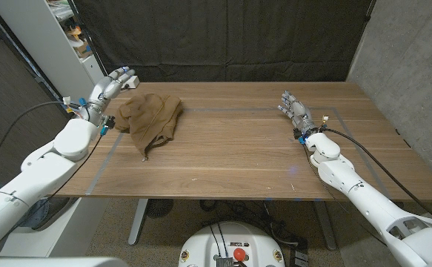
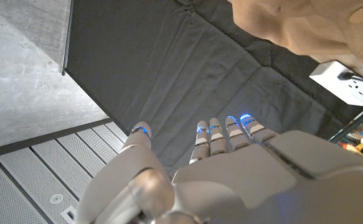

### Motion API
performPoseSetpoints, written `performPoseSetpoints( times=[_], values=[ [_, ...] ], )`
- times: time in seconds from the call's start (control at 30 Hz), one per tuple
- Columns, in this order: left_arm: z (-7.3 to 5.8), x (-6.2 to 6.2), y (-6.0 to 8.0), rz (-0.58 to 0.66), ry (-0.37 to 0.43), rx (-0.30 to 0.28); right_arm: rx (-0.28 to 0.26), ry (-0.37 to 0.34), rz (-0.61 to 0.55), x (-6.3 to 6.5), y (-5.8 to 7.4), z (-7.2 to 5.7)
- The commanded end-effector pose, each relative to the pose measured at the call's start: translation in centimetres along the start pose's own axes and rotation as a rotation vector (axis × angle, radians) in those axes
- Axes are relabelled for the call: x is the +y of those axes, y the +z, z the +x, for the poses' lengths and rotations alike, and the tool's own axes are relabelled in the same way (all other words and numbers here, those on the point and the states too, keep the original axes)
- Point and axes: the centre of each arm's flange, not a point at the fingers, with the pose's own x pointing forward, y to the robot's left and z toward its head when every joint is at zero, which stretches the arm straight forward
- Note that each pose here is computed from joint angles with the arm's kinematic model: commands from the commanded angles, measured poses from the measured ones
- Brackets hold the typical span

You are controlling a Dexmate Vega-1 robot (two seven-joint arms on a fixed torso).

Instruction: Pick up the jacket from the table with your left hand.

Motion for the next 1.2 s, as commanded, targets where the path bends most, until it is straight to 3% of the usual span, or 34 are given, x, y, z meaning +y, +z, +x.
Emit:
performPoseSetpoints(
  times=[0.03,0.83,1.2],
  values=[
    [0.2,0.5,0.5,0.103,0.029,-0.002,0.007,-0.002,-0.001,-0.1,-0.2,0.0],
    [0.6,0.8,2.0,0.28,0.02,0.015,0.01,0.001,0.005,-0.2,-0.6,0.0],
    [0.8,0.8,3.2,0.418,0.002,0.013,0.005,0.002,0.005,-0.1,-0.5,-0.2]
  ],
)
